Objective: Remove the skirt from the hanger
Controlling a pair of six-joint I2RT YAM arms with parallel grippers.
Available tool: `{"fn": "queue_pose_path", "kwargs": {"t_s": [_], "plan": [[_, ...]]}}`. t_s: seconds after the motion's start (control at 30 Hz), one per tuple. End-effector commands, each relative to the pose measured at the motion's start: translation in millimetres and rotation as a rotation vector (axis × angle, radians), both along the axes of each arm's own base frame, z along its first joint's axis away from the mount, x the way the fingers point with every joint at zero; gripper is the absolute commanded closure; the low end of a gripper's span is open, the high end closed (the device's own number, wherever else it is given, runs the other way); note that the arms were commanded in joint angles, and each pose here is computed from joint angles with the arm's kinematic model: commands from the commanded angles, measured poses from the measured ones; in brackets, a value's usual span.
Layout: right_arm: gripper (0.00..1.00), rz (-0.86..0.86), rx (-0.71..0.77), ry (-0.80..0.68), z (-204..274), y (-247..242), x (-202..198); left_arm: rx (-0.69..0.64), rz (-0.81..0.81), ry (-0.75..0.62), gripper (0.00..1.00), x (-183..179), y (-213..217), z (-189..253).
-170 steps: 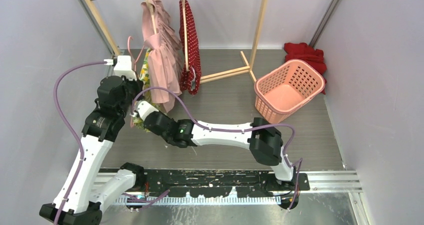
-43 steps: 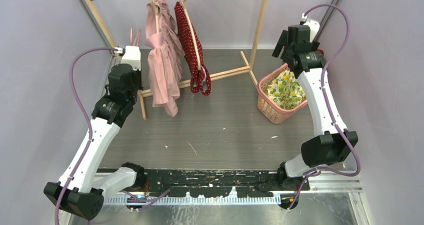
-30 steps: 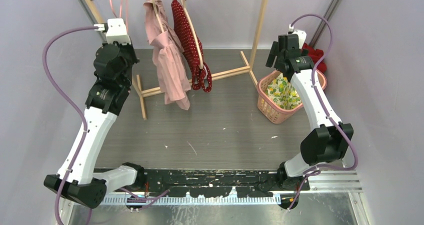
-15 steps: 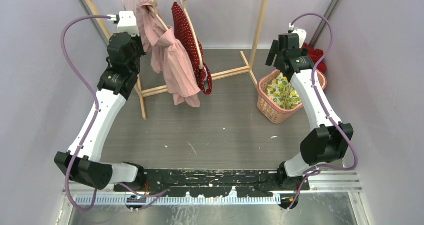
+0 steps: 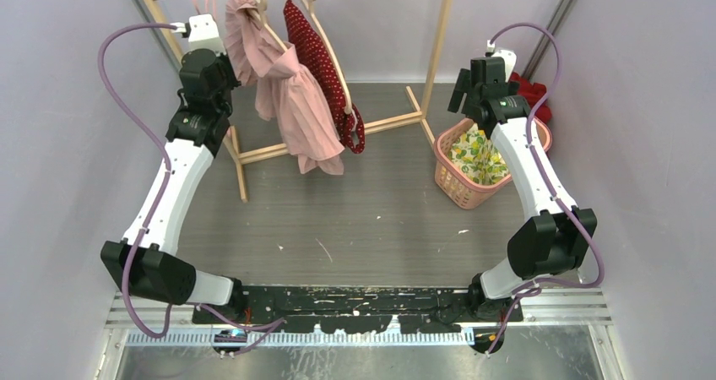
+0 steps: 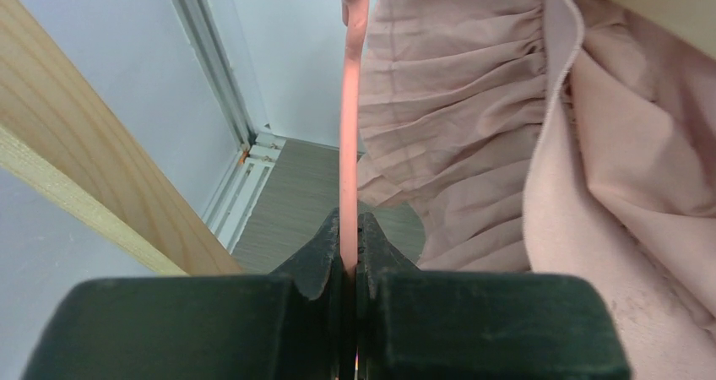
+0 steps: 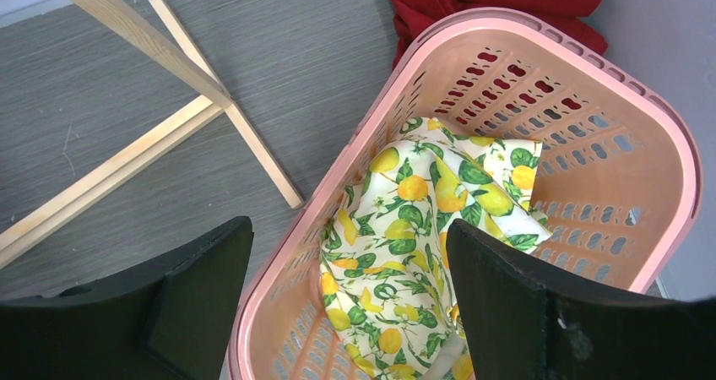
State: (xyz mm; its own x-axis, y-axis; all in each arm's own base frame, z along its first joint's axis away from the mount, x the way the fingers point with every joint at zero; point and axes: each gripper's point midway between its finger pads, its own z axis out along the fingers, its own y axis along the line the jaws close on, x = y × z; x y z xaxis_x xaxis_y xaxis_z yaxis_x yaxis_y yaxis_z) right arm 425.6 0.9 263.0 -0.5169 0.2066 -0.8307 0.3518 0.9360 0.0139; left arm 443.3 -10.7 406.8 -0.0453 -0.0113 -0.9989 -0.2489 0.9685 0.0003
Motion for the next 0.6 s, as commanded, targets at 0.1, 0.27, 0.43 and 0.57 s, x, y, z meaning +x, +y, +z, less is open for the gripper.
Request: {"fn": "queue_pose_path", "kwargs": {"t_s": [0.1,0.27,0.43,0.57], "plan": [[0.11,0.023,0.012,-0.066,19.0,4.6,4.2,-0.09,0.017,-0.139,1.0,7.4,8.9,34.1],[0.11,0.028,0.018,-0.061,16.2,6.2,4.7,-0.113,0.031,-0.125,1.0,12.5,15.1,26.7],[0.11,0.029,0.016,-0.061,15.7,5.7,3.3,-0.126,0.04,-0.097,1.0,11.0,19.2,10.7],[0.11,0.029,0.013,-0.057,14.0,5.1,0.7,-0.161,0.079,-0.084,1.0,4.4,35.0,2.2]]}}
